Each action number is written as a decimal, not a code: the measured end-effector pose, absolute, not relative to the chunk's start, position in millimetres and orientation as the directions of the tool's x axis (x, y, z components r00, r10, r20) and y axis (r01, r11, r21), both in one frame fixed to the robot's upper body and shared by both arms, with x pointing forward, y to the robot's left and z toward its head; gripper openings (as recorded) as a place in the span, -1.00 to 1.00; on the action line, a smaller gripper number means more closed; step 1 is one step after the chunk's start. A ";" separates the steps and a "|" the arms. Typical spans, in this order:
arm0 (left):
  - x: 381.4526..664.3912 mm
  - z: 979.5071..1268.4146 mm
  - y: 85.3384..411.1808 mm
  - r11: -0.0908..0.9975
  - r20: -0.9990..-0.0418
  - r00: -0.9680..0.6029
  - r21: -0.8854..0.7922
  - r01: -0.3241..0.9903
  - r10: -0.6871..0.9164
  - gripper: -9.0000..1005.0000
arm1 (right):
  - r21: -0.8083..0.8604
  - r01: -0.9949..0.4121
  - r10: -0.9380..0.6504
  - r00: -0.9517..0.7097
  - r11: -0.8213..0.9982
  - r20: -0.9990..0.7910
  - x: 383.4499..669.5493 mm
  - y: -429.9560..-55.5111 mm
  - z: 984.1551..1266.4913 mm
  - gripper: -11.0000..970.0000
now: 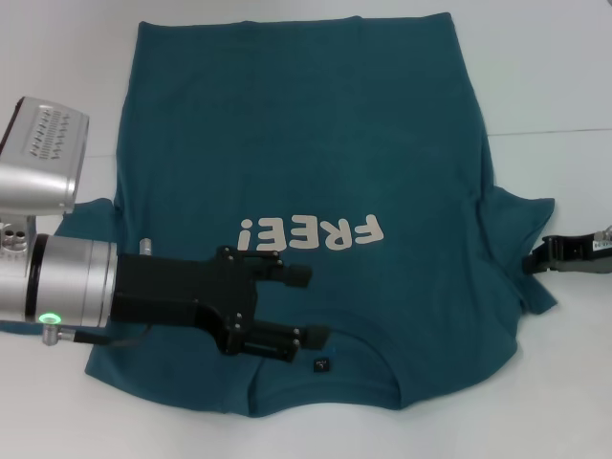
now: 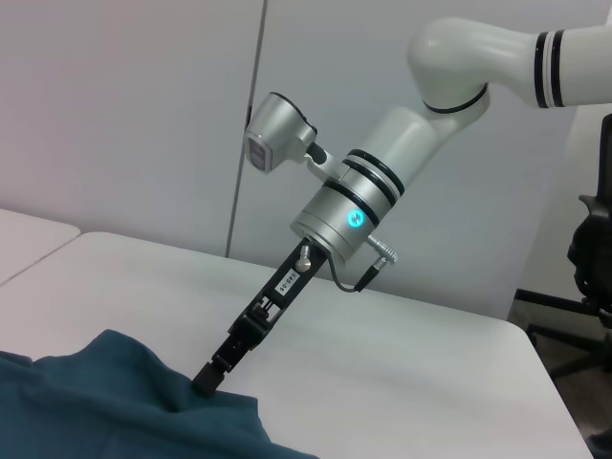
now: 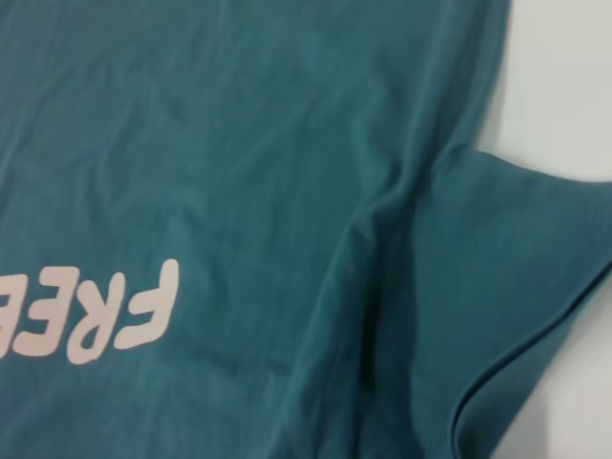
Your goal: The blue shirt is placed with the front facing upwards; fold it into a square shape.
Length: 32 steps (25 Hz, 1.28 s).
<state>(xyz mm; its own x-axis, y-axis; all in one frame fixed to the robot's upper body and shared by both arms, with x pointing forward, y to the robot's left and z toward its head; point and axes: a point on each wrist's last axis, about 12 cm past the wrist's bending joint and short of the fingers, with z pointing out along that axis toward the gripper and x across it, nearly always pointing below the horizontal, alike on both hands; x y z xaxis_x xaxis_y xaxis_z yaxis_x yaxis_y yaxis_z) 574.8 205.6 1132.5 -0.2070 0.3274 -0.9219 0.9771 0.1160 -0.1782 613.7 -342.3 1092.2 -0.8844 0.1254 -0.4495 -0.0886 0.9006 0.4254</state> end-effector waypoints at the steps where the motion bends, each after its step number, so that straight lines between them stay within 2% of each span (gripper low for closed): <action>1: 574.8 1132.5 205.5 0.116 -0.922 -0.207 -0.178 0.977 0.327 0.65 | 0.424 -0.093 0.123 -0.882 0.901 -0.455 614.4 -342.2 1093.5 -0.90; 9: 575.2 1133.5 206.1 0.123 -0.926 -0.206 -0.176 0.977 0.316 0.65 | 0.417 -0.133 0.102 -0.863 0.899 -0.495 619.9 -337.6 1107.5 -0.90; 22: 578.4 1134.7 208.3 0.151 -0.930 -0.206 -0.167 0.974 0.304 0.65 | 0.420 -0.151 0.094 -0.856 0.895 -0.508 623.4 -334.3 1113.3 -0.81; 32: 579.6 1135.1 207.2 0.152 -0.929 -0.203 -0.163 0.975 0.308 0.65 | 0.412 -0.085 0.143 -0.858 0.907 -0.493 623.5 -352.5 1117.8 -0.75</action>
<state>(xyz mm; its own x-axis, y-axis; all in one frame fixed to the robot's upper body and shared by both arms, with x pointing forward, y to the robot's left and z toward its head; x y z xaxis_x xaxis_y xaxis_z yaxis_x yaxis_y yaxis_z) 579.6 207.2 1135.1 -0.2029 0.3082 -0.9294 0.9750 0.1516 -0.1626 623.5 -352.5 1117.8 -0.8582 0.1434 -0.4929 -0.0853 0.9070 0.4125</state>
